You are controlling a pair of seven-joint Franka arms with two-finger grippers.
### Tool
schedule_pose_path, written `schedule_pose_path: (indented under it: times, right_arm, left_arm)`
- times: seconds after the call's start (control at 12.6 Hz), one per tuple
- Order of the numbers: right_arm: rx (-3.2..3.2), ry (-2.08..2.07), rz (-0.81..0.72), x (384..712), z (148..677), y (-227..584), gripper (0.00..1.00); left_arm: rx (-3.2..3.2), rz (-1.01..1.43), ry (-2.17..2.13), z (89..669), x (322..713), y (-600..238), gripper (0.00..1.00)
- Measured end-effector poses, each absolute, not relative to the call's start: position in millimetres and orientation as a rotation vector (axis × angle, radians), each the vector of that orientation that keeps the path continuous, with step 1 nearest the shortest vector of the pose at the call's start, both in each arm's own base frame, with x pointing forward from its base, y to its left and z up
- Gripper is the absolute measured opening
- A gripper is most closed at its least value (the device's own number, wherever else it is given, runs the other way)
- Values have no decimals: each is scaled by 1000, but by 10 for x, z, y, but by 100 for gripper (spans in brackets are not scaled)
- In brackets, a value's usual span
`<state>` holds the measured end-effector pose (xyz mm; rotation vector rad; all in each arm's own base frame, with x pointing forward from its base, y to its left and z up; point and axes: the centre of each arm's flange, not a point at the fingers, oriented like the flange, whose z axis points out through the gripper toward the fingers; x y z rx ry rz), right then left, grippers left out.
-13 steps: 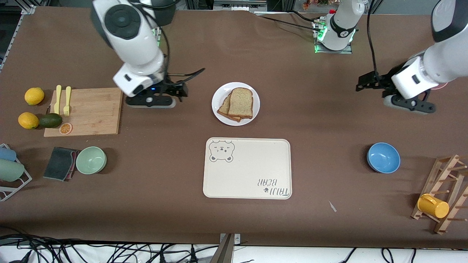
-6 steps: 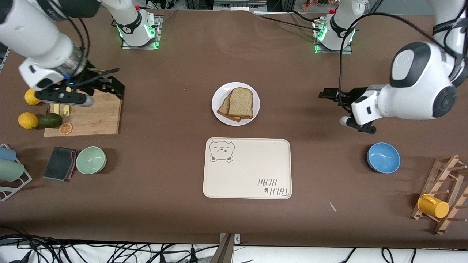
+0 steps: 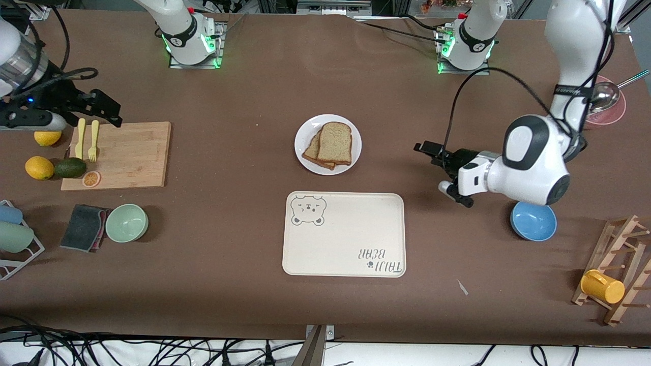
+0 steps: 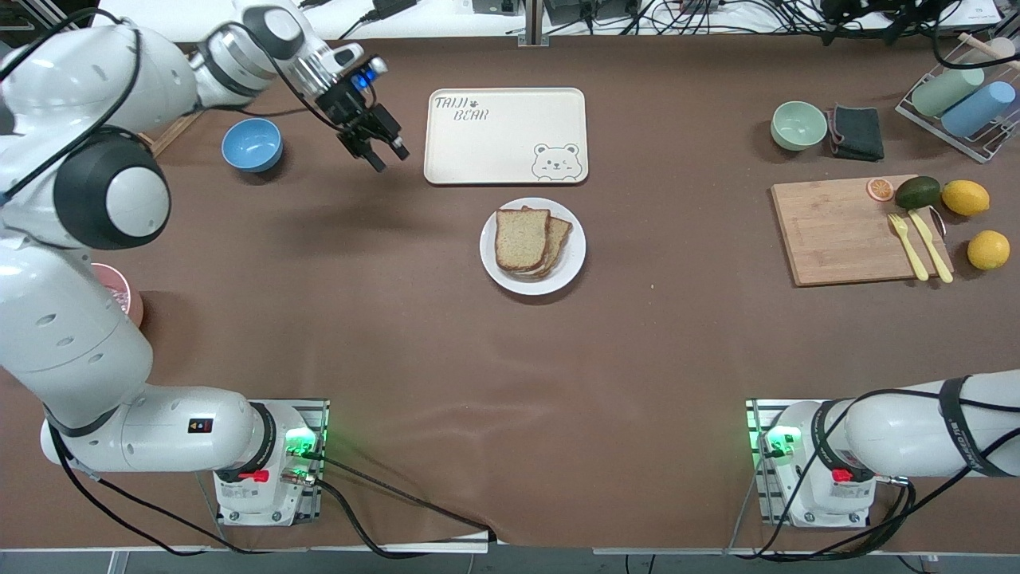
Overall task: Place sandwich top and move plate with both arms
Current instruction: 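Return the right gripper to rest while the left gripper reaches the plate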
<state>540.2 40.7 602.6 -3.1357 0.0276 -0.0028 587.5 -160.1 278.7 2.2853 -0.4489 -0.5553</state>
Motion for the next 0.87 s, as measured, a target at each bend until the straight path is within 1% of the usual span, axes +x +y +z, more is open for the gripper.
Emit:
schedule_pose_path:
  times: [0.24,0.32,0.4,0.48,0.55,0.87]
  right_arm:
    - [-3155,17,20,5315,6132,219,100]
    - [-3169,-14,12,5304,6157,202,100]
    - [-3176,-32,11,5302,6161,194,100]
    - [-3178,-35,11,5303,6160,192,100]
    - [-3178,-36,11,5302,6160,193,100]
    - [-3178,-38,15,5309,6147,196,100]
  left_arm:
    - [2143,-455,-415,2199,5688,-1905,89]
    - [2117,-431,-411,2042,5581,-1940,85]
    - [2112,-424,-413,1939,5503,-1942,79]
    - [2118,-422,-417,1871,5449,-1942,79]
    - [2122,-420,-424,1825,5403,-1974,69]
    - [2136,-376,-409,1618,5226,-2266,65]
